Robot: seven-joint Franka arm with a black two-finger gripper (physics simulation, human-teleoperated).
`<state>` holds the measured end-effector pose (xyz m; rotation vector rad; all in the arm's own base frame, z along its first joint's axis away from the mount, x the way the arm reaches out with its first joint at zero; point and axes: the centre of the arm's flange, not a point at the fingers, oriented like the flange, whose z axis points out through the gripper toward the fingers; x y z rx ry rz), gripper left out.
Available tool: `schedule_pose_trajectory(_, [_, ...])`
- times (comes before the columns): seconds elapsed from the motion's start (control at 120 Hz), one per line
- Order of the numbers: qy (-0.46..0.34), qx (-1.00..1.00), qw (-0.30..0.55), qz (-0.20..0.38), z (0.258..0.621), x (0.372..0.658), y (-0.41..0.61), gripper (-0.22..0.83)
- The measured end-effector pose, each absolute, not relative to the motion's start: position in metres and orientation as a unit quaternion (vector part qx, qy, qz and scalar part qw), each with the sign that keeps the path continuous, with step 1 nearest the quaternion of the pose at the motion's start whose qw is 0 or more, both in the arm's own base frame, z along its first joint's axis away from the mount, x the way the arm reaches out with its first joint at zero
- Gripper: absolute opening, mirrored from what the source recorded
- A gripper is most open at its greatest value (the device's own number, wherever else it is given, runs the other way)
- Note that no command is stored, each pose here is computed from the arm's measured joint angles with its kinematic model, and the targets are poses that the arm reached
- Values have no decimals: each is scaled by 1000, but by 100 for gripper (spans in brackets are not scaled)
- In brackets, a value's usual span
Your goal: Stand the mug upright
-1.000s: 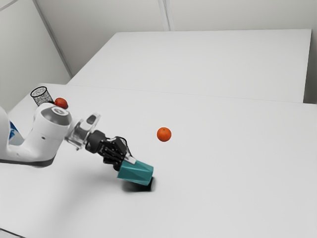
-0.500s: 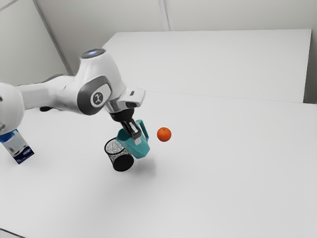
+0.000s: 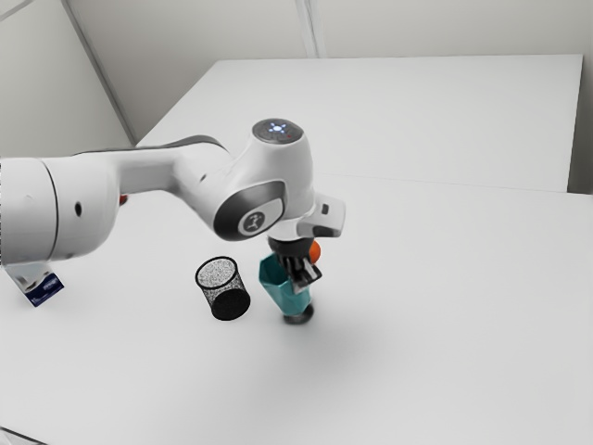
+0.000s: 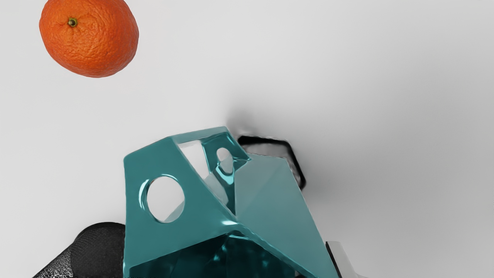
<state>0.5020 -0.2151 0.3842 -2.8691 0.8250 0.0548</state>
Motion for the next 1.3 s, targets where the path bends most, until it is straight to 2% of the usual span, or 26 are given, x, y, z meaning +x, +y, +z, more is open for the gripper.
schedule_pose_trajectory(0.167, [193, -978, 74, 37, 376, 520, -191, -17])
schedule_pose_trajectory(0.467, [141, -985, 83, 54, 361, 517, -210, -17])
schedule_pose_trajectory(0.658, [112, -989, 83, 57, 358, 519, -211, -1])
schedule_pose_trajectory(0.733, [103, -990, 81, 54, 360, 520, -211, 11])
schedule_pose_trajectory(0.85, [90, -993, 74, 35, 386, 521, -211, 26])
schedule_pose_trajectory(1.008, [74, -995, 60, 3, 431, 530, -209, 39])
schedule_pose_trajectory(1.142, [53, -998, 18, -19, 473, 552, -183, 49])
schedule_pose_trajectory(1.3, [51, -997, 2, -58, 545, 586, -138, 56])
